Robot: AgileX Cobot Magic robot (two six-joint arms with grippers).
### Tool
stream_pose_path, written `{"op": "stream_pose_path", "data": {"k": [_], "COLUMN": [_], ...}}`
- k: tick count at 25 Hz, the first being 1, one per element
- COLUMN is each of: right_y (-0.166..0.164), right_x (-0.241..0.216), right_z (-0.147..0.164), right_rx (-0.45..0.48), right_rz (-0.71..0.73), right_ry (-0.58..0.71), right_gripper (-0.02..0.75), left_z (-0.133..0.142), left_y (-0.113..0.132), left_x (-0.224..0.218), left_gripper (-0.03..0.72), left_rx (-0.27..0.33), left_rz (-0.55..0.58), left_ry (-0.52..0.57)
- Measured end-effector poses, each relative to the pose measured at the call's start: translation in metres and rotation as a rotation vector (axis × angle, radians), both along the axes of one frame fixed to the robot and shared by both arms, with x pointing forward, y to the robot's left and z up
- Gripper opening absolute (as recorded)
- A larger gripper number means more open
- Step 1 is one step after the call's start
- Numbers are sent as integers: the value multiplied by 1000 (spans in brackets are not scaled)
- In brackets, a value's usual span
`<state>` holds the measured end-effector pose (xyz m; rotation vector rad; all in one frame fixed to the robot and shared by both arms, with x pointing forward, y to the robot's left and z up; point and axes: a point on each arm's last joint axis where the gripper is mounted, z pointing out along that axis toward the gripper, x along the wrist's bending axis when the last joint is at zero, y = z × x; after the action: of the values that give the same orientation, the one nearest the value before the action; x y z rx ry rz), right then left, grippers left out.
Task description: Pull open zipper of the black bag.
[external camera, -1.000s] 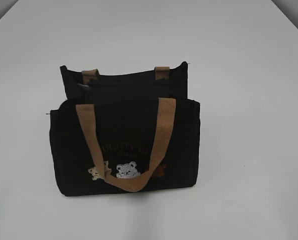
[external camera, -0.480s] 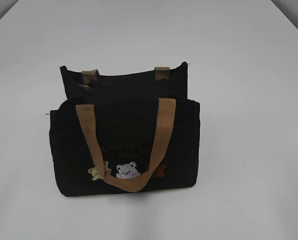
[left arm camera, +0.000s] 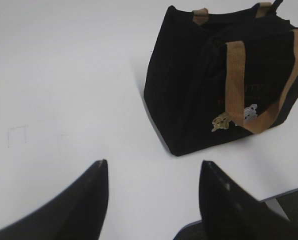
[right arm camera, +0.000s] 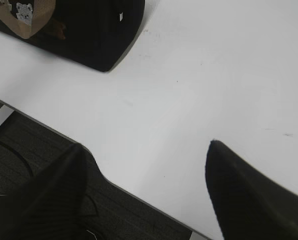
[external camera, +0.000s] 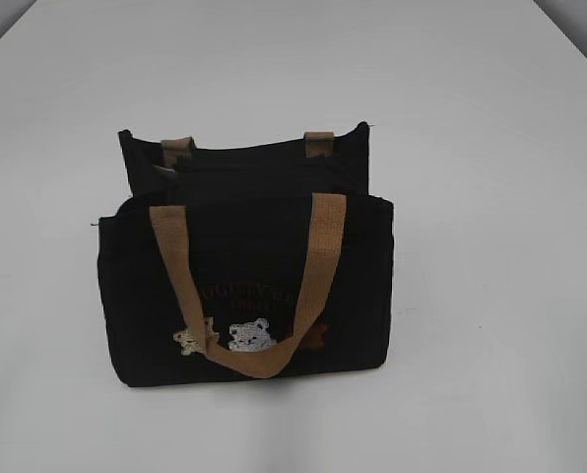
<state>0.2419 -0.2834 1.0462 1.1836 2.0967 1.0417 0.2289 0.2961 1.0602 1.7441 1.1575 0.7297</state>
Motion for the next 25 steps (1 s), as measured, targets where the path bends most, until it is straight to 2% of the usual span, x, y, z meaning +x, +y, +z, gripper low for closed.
{"op": "stream_pose_path", "data": {"k": [4,9,15,25], "right_y": [0,-1,-2,0], "right_x": [0,2,-10,-11], "right_z": [0,0,0,0], "right_rx": [0,0,16,31], "right_rz": [-27,-167,-255,-256], "right_ry": [0,-2,-97,-102], "right_gripper": [571,571,571,571], "left_z": [0,0,0,0], "left_y": [0,0,0,-2], "left_x": [0,0,0,1], "left_gripper": [435,435,435,435], "left_rx": [1,2,3,3], "left_rz": [0,1,6,249], "left_ry": [-1,-1,-1,-3]}}
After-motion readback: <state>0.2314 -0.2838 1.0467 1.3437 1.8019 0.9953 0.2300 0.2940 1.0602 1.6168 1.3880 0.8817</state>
